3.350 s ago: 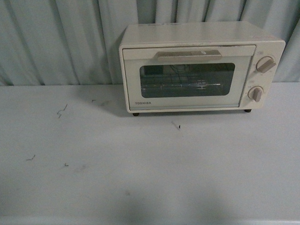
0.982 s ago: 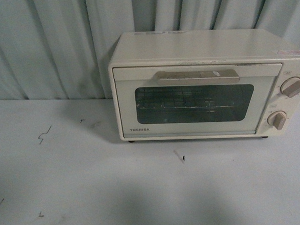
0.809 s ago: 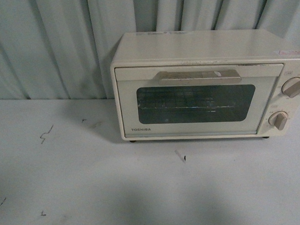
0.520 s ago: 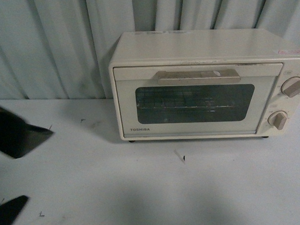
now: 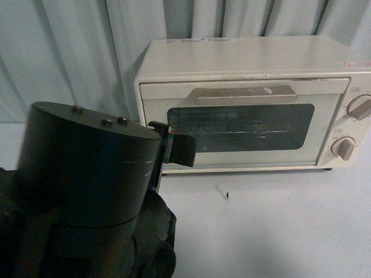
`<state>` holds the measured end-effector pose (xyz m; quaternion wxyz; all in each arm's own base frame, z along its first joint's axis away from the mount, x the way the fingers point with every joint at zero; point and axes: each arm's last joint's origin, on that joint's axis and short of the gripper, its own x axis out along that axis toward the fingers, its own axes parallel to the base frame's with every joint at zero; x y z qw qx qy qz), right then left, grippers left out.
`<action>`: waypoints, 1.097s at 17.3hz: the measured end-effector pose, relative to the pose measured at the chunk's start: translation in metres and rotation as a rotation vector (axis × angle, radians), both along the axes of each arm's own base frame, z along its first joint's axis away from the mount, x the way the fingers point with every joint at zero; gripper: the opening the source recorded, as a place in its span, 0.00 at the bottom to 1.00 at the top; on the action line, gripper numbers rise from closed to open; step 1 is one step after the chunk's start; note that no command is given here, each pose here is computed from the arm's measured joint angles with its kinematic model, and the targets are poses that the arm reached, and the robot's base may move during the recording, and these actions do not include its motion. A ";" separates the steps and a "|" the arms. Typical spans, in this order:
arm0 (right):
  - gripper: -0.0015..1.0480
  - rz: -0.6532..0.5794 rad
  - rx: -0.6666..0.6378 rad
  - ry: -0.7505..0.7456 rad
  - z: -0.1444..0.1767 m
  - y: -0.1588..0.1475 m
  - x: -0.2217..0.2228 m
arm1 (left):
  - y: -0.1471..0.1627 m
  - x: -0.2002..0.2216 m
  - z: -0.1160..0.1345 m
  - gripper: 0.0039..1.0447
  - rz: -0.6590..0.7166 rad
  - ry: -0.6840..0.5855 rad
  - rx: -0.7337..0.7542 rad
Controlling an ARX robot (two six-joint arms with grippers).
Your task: Open oven
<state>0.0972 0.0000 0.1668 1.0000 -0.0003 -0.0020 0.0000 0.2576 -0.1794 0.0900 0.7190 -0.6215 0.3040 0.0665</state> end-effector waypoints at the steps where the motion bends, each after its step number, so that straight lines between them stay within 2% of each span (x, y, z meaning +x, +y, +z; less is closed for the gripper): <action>1: 0.94 0.000 0.000 0.000 0.000 0.000 0.000 | -0.005 0.003 -0.005 0.94 -0.008 0.004 -0.005; 9: 0.94 0.000 0.000 0.000 0.000 0.000 0.000 | -0.017 0.010 -0.039 0.94 -0.024 0.064 0.011; 19: 0.94 0.000 0.000 0.000 0.000 0.000 0.000 | -0.020 0.025 -0.043 0.94 -0.016 0.044 -0.004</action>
